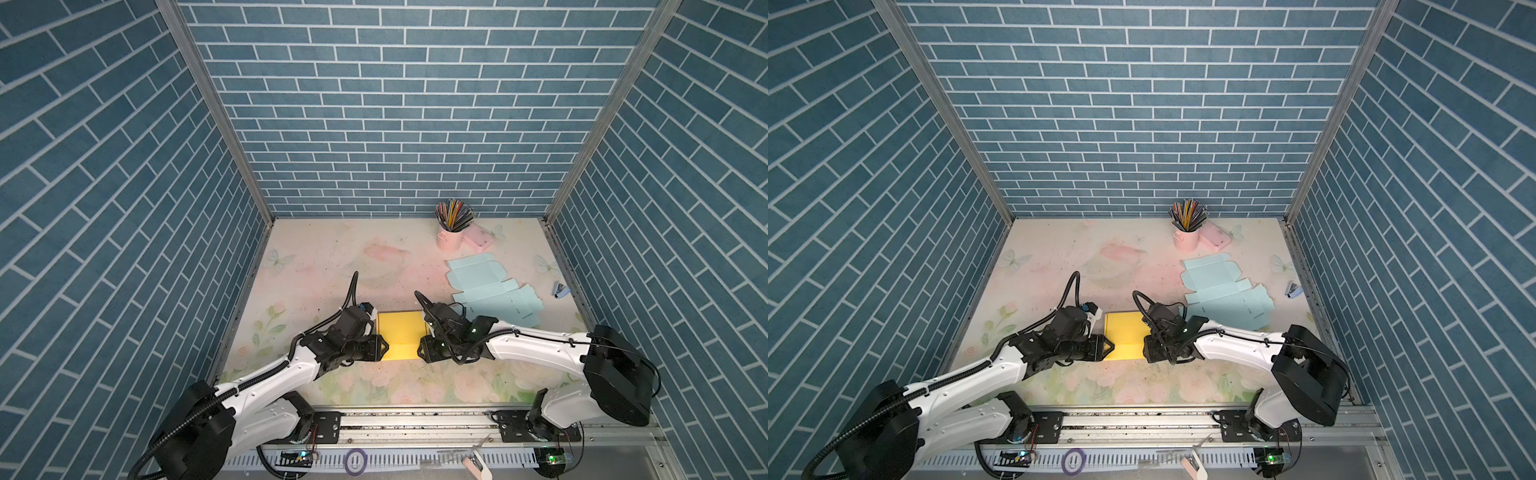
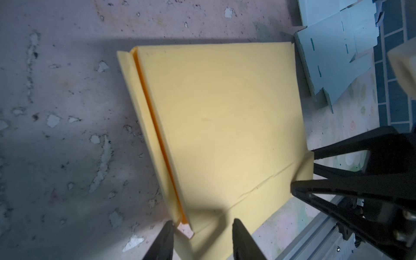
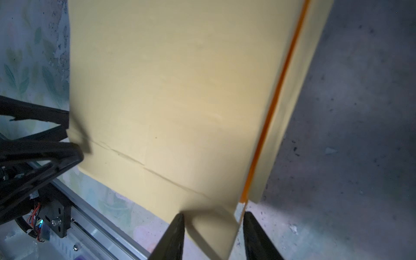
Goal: Fold the paper box
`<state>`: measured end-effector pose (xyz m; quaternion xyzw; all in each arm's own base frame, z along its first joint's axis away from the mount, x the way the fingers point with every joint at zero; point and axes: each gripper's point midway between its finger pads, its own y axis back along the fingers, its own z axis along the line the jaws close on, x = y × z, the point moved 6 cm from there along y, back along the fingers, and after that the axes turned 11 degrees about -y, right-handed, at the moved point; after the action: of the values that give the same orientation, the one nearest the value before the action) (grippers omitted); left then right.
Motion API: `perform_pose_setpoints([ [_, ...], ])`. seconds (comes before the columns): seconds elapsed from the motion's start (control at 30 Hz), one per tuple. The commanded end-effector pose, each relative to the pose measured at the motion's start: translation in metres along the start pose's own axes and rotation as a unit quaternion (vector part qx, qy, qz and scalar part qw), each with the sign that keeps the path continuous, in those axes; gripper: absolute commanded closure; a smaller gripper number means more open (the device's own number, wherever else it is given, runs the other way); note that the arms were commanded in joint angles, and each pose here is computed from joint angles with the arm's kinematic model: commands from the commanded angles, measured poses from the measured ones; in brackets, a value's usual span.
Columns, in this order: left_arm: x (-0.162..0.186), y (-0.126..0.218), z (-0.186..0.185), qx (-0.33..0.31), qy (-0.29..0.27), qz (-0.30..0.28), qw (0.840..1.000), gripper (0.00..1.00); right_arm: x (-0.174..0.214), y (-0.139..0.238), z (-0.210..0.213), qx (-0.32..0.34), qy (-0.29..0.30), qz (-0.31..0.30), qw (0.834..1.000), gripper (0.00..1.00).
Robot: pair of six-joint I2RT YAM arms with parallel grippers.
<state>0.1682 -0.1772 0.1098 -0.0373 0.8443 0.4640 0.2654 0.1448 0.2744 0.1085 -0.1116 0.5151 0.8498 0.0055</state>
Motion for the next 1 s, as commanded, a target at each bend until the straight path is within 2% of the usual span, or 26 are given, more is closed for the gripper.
perform_pose_setpoints([
  [0.0, 0.001, -0.002, -0.005, 0.013, 0.005, -0.003, 1.000, 0.58, -0.003, -0.001, 0.011, -0.014, -0.011, -0.002, 1.000, 0.58],
  [0.37, 0.006, -0.009, -0.005, 0.016, 0.014, -0.005, 1.000, 0.60, 0.000, 0.000, 0.004, 0.038, 0.008, -0.005, 0.999, 0.60],
  [0.6, 0.006, -0.010, -0.008, 0.019, 0.010, -0.004, 1.000, 0.56, -0.001, 0.002, 0.008, 0.036, 0.011, -0.009, 0.999, 0.60],
  [0.97, 0.011, -0.015, 0.000, -0.005, 0.002, 0.004, 1.000, 0.57, 0.000, 0.000, 0.003, 0.059, 0.015, -0.009, 0.998, 0.60],
])
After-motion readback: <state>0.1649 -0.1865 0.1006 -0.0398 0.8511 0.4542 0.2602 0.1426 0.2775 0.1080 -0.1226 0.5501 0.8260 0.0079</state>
